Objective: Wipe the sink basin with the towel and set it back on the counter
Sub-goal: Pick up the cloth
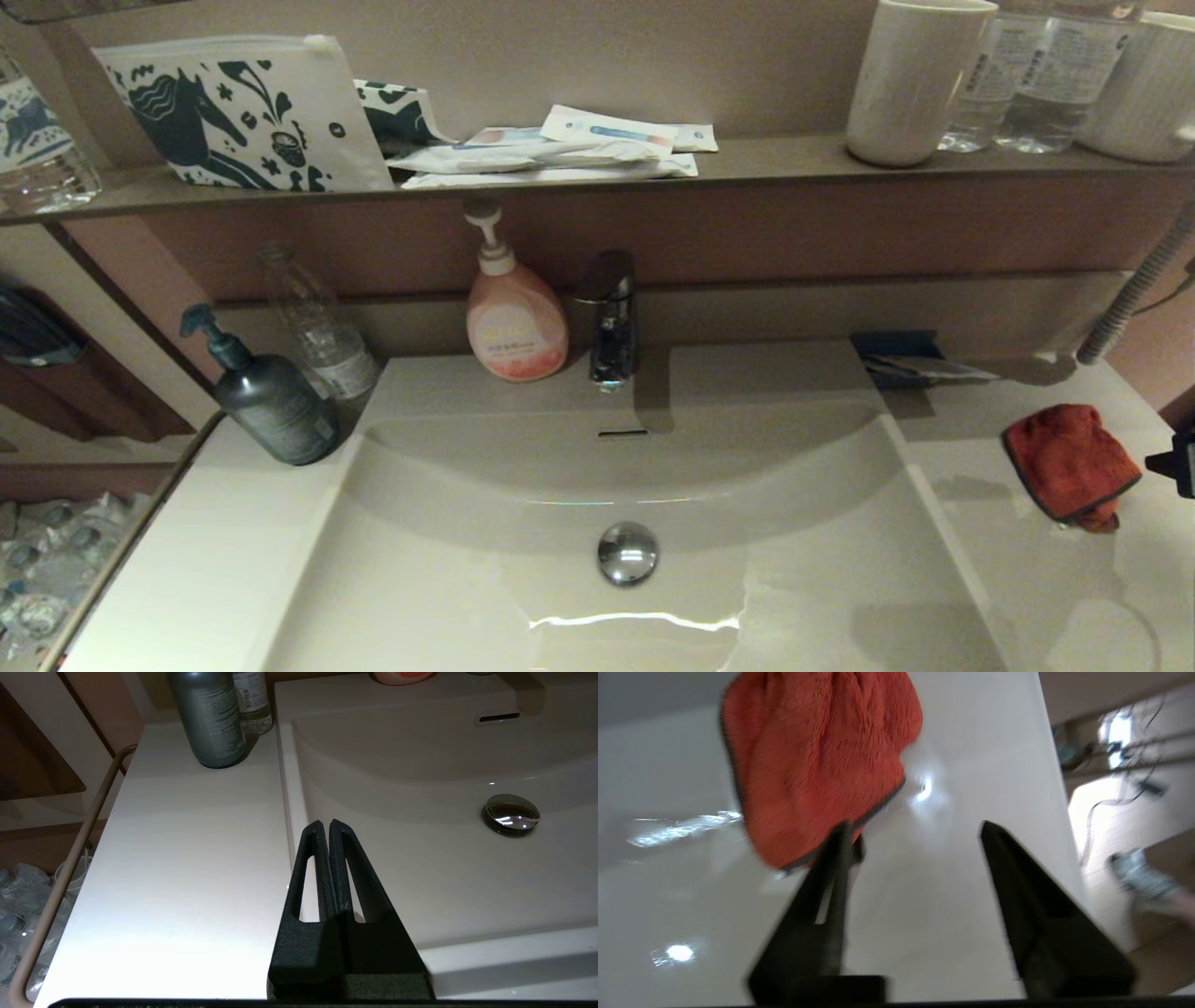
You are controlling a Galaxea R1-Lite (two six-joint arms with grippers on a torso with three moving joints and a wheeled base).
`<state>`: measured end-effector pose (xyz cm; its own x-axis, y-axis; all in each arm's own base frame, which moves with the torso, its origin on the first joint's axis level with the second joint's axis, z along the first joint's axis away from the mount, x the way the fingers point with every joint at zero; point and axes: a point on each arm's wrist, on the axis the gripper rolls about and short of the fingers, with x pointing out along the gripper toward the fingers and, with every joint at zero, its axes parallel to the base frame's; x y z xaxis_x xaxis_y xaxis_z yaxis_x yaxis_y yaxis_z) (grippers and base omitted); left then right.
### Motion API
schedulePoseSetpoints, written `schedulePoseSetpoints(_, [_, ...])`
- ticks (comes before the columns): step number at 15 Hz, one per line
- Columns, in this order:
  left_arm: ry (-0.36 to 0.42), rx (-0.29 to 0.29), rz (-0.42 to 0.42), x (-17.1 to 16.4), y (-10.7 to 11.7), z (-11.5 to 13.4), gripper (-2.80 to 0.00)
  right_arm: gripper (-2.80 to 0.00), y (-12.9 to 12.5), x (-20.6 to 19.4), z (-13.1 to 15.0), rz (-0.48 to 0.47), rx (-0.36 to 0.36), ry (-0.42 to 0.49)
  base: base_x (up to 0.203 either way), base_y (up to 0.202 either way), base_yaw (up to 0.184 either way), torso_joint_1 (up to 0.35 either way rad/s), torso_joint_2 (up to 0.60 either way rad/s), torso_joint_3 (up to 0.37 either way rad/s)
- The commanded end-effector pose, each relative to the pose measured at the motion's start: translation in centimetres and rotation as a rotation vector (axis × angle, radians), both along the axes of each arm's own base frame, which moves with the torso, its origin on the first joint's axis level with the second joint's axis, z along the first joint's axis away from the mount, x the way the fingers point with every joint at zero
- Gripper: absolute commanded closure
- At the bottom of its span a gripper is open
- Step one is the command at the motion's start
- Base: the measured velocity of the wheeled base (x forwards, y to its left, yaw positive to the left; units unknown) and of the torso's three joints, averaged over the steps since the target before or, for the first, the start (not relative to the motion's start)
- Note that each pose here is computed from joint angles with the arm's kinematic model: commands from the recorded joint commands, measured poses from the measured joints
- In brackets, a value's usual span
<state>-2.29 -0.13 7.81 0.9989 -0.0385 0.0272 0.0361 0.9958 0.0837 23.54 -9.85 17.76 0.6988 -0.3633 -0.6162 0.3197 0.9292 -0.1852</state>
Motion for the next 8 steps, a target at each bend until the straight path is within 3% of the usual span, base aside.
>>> schedulePoseSetpoints(1, [0.001,0.0,0.0,0.0,0.0,0.0,0.0,-2.8,-0.7,1.9,-0.8,0.029,-0.02,0.043,0.0,0.0,0.0,0.0,0.0,0.0])
schedulePoseSetpoints(8, [0.001,0.0,0.0,0.0,0.0,0.0,0.0,-2.8,-1.3,4.7,-3.0,0.103,0.06,0.075,0.0,0.0,0.0,0.0,0.0,0.0])
